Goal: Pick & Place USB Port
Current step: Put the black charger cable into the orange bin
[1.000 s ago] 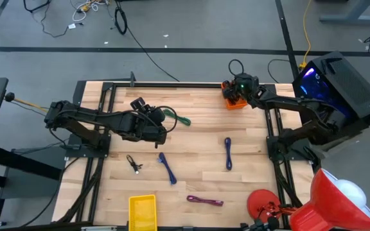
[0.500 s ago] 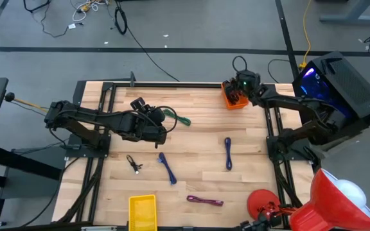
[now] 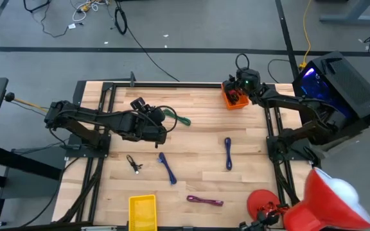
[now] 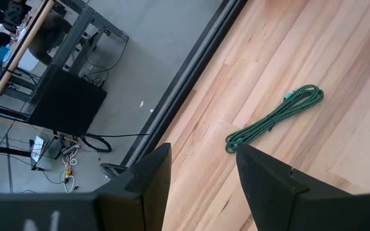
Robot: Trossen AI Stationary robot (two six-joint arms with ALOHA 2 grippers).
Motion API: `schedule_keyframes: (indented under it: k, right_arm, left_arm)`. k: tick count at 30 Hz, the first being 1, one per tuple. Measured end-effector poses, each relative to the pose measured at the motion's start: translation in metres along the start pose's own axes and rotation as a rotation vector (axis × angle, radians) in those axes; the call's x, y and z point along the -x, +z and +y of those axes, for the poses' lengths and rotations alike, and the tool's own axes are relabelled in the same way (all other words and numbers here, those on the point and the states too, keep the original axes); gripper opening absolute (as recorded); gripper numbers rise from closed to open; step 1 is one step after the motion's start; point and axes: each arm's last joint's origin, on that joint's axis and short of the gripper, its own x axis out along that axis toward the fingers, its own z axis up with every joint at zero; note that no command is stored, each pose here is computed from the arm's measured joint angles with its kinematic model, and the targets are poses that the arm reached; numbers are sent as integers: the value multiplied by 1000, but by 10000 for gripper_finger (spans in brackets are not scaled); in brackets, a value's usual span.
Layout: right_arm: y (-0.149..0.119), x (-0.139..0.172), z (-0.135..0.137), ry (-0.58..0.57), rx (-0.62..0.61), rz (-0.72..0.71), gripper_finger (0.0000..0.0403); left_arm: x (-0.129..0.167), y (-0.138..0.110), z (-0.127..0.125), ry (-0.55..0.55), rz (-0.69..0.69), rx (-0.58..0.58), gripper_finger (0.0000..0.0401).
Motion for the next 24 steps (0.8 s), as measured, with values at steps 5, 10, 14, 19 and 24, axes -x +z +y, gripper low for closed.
schedule_keyframes:
  k: [5,10,14,19,24]
  right_arm:
    - [11,16,11,240,14,-41,187]
    - [30,37,18,289,32,-190,188]
    - [38,46,11,251,22,-231,188]
    - [40,56,6,243,27,-223,188]
    - [41,61,5,251,27,-221,188]
  left_arm:
    - [0,0,0,0,0,-32,181]
    - [-3,1,2,8,5,-35,181]
    - [-5,2,4,14,12,-13,181]
    - [-6,2,4,11,15,-10,181]
    - [-6,2,4,10,15,-10,181]
